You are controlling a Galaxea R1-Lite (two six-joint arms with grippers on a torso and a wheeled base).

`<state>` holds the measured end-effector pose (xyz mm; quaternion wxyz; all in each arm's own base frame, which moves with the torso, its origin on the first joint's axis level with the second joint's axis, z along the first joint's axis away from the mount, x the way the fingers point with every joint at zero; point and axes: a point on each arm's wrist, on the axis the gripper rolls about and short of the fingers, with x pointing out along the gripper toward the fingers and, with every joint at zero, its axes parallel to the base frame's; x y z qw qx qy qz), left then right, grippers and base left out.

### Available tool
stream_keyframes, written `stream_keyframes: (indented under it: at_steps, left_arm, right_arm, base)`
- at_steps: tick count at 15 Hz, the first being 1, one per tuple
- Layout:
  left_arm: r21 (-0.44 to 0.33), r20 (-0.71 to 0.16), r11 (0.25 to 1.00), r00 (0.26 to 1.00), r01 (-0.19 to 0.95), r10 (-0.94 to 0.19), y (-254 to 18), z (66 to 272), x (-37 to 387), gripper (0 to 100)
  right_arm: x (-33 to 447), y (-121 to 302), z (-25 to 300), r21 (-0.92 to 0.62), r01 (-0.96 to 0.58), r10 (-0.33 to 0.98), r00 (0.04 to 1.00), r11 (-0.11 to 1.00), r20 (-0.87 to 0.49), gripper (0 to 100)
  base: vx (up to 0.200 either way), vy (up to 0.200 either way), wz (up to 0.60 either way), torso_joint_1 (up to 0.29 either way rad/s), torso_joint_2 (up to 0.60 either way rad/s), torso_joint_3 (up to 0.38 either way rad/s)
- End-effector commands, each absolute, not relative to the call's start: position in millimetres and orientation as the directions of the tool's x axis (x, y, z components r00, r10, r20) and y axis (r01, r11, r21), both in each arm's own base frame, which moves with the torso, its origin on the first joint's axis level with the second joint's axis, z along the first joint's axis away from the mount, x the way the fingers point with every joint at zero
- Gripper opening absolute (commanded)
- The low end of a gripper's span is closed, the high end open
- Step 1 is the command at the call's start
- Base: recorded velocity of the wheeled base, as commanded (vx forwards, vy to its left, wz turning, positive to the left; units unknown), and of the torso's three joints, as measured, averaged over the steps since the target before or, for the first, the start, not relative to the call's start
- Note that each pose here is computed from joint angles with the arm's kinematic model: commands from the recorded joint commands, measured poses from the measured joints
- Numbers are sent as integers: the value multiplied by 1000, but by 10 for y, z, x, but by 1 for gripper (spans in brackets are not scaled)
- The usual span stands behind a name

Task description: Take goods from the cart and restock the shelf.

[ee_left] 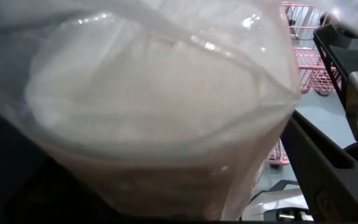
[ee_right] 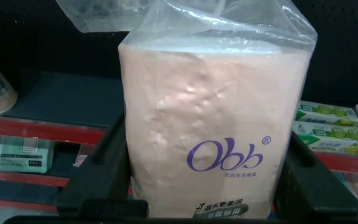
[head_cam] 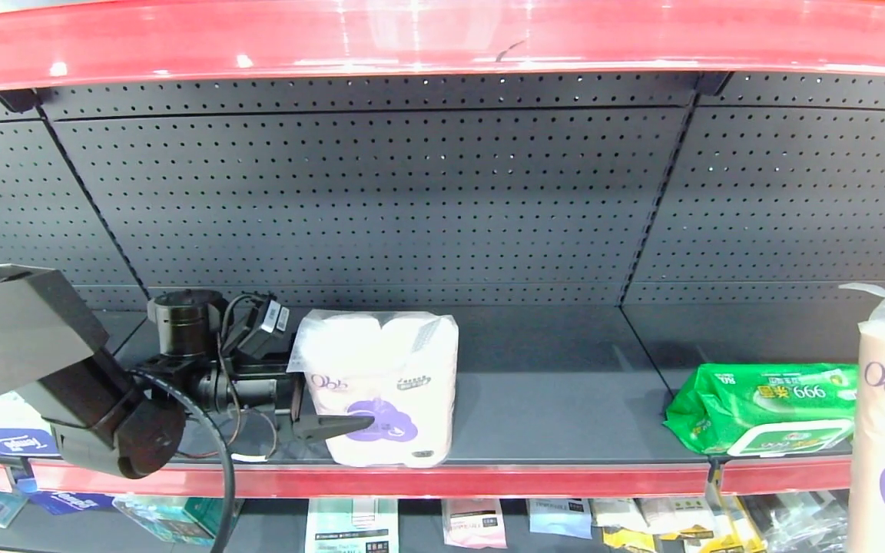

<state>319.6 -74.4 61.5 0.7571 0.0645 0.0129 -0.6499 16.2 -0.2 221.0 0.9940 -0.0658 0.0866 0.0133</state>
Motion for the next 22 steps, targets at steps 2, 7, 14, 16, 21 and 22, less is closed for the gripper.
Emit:
stream_keyframes:
  at_steps: [2, 7, 14, 16, 21, 22]
  left_arm:
    - [78, -73, 157, 163, 985, -984, -724, 827, 3073, 100]
    - [93, 64, 227, 221, 970, -973, -717, 1289, 3057, 100]
    - [44, 152, 292, 282, 955, -947, -680, 1788, 2884, 100]
    - [29, 198, 327, 315, 945, -928, -674, 1962, 2879, 100]
    - [-25, 325, 568, 544, 823, -774, -576, 2159, 2979, 100]
    - [-29, 334, 608, 581, 794, -742, -483, 2194, 2980, 100]
  right_arm:
    - [161, -2, 2201, -129, -39, 15, 984, 991, -177, 0]
    - [176, -1, 2150, -130, -40, 14, 981, 991, -196, 0]
    - [194, 1, 2059, -132, -44, 13, 974, 990, -227, 0]
    - [193, 1, 2063, -132, -44, 13, 974, 990, -226, 0]
    - [212, 3, 2061, -130, -49, 17, 972, 990, -235, 0]
    - [215, 4, 2065, -128, -52, 20, 972, 990, -235, 0]
  base:
    - [0, 0, 0, 0, 0, 0]
    - [0, 0, 0, 0, 0, 0]
    - [0, 0, 0, 0, 0, 0]
    - [0, 0, 0, 0, 0, 0]
    - [0, 0, 0, 0, 0, 0]
    - [0, 0, 0, 0, 0, 0]
